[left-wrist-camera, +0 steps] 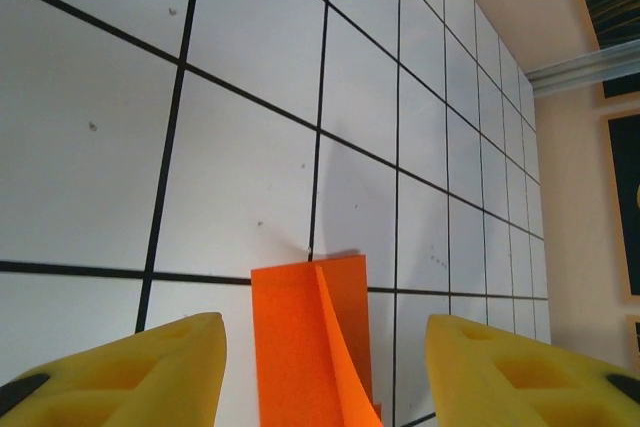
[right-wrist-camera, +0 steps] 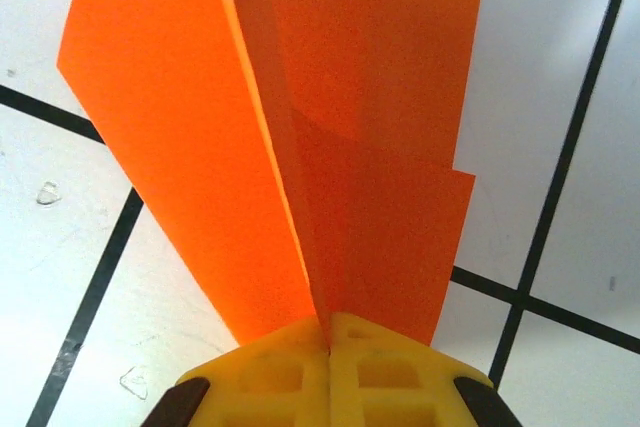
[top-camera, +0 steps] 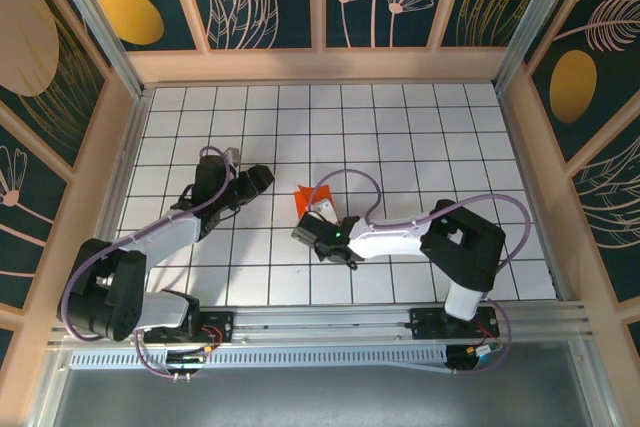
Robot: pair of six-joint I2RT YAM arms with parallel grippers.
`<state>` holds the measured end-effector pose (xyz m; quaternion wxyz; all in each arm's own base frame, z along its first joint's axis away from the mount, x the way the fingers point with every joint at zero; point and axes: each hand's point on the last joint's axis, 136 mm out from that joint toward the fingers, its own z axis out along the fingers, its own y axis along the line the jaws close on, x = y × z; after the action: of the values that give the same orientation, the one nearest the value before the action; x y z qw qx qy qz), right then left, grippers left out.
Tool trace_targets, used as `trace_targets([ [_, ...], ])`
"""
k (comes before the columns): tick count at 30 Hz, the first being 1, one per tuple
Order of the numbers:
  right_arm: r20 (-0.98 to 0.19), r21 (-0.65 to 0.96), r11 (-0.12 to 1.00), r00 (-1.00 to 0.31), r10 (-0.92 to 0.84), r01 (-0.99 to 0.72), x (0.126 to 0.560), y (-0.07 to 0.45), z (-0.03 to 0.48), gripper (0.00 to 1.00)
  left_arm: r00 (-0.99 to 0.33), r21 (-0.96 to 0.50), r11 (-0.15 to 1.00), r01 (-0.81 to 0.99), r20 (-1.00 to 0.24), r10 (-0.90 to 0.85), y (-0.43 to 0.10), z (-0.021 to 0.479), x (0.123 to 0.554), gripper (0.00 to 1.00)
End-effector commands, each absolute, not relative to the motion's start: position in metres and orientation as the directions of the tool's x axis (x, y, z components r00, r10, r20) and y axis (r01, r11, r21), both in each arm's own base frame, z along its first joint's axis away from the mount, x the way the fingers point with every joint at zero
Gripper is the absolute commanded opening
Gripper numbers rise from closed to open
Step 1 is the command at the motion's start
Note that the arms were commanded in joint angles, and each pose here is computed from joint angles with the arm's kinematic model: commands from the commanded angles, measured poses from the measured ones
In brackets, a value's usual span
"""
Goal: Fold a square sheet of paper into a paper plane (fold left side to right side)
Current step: Fourth fold the wing at the center of the table.
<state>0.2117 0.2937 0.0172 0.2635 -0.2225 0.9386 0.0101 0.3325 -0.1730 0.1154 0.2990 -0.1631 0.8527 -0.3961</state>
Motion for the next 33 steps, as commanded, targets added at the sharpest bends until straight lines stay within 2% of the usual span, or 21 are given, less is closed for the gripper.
trace_targets([
  [1, -0.428, 0.105, 0.851, -0.796, -0.428, -0.514, 0.190, 0.308, 0.010, 0.00, -0.822, -0.754, 0.656, -0.014, -0.365, -0.437, -0.175, 0.101, 0.310, 0.55],
  [7, -0.364, 0.344, 0.786, -0.845, -0.392, -0.513, 0.183, 0.309, 0.015, 0.00, -0.865, -0.780, 0.626, 0.005, -0.318, -0.389, -0.183, 0.084, 0.289, 0.54],
  [16, -0.270, 0.570, 0.699, -0.902, -0.338, -0.432, 0.185, 0.309, 0.024, 0.00, -0.898, -0.815, 0.578, 0.038, -0.282, -0.338, -0.203, 0.082, 0.268, 0.50],
  [22, -0.222, 0.615, 0.694, -0.927, -0.303, -0.374, 0.190, 0.302, 0.019, 0.00, -0.912, -0.813, 0.581, 0.029, -0.260, -0.318, -0.220, 0.076, 0.259, 0.48],
  [33, -0.202, 0.676, 0.665, -0.948, -0.247, -0.317, 0.193, 0.302, 0.018, 0.00, -0.926, -0.815, 0.579, 0.012, -0.227, -0.301, -0.240, 0.067, 0.254, 0.43],
])
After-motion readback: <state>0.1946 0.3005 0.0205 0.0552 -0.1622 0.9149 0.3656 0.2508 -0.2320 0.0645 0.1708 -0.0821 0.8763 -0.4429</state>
